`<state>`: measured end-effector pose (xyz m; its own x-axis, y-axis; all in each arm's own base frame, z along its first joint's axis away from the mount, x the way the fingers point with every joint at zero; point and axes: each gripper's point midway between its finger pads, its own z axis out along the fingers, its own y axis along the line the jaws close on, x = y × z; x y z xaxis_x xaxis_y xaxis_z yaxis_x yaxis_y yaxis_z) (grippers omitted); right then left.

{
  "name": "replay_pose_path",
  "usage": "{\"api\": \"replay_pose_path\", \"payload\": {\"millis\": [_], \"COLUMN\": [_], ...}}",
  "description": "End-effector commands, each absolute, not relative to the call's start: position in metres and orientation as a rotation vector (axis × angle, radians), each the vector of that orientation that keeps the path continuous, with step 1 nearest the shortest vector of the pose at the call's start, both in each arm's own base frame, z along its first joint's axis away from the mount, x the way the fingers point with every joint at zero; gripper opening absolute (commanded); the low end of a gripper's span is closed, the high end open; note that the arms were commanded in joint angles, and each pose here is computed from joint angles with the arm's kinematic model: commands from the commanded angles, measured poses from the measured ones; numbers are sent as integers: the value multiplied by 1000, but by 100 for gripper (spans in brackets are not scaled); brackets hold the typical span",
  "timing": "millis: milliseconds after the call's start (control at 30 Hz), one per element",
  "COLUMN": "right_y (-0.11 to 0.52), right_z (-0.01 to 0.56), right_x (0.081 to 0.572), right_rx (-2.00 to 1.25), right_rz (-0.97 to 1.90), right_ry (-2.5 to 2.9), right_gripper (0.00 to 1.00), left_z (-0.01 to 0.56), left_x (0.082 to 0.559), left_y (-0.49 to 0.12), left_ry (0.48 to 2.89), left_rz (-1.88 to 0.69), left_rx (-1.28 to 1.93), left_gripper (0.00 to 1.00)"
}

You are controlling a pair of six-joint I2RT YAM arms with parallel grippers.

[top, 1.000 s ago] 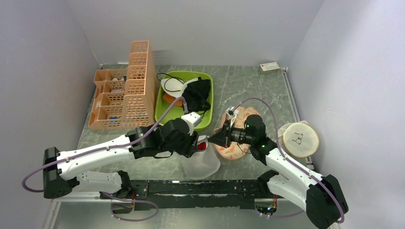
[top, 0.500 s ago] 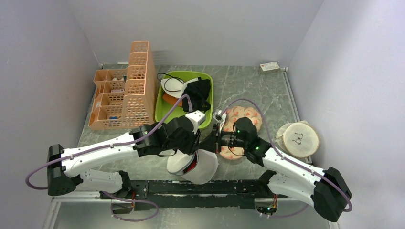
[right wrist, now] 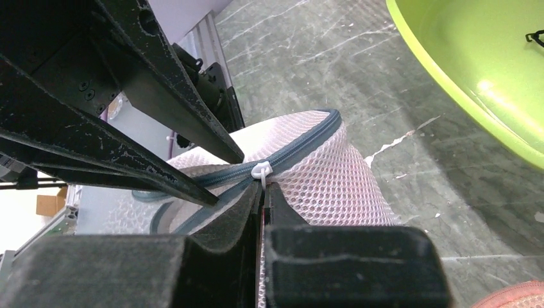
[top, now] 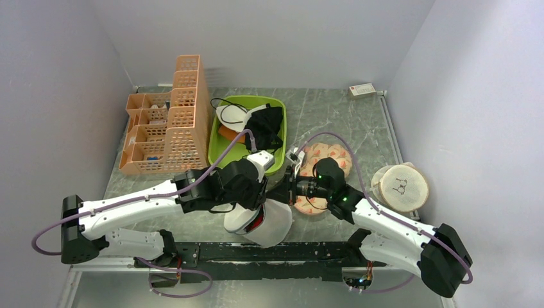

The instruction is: Unzip the laundry bag and remove the bra

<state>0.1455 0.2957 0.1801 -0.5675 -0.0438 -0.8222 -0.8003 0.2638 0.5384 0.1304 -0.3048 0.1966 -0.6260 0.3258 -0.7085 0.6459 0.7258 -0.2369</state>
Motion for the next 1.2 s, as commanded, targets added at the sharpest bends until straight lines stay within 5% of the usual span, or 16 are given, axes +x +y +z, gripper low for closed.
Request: {"api": "replay_pose_path", "payload": {"millis": [0, 300, 933, 1100, 1167], "right_y": [300, 300, 288, 293, 294], "right_z": [194, 193, 161, 172, 172], "right_x": [154, 162, 209, 186, 179], "right_rx": [-760, -716, -636, -723, -748], "right_rz": [1343, 1319, 1261, 1385, 1400], "right_ry": [1772, 1783, 1926, 1848, 1845], "right_gripper": [0, 0, 0, 0, 0], "left_z": [196, 219, 316, 287, 268], "left_x": [127, 128, 110, 128, 138], "left_y": [-292, -293, -271, -258, -248], "left_ry": [2279, 2225, 1981, 2094, 2155], "left_rz": [-605, -644, -936, -743, -616], "left_rx": [719, 720, 632, 539, 490], "left_gripper": [33, 7, 7, 7, 14]}}
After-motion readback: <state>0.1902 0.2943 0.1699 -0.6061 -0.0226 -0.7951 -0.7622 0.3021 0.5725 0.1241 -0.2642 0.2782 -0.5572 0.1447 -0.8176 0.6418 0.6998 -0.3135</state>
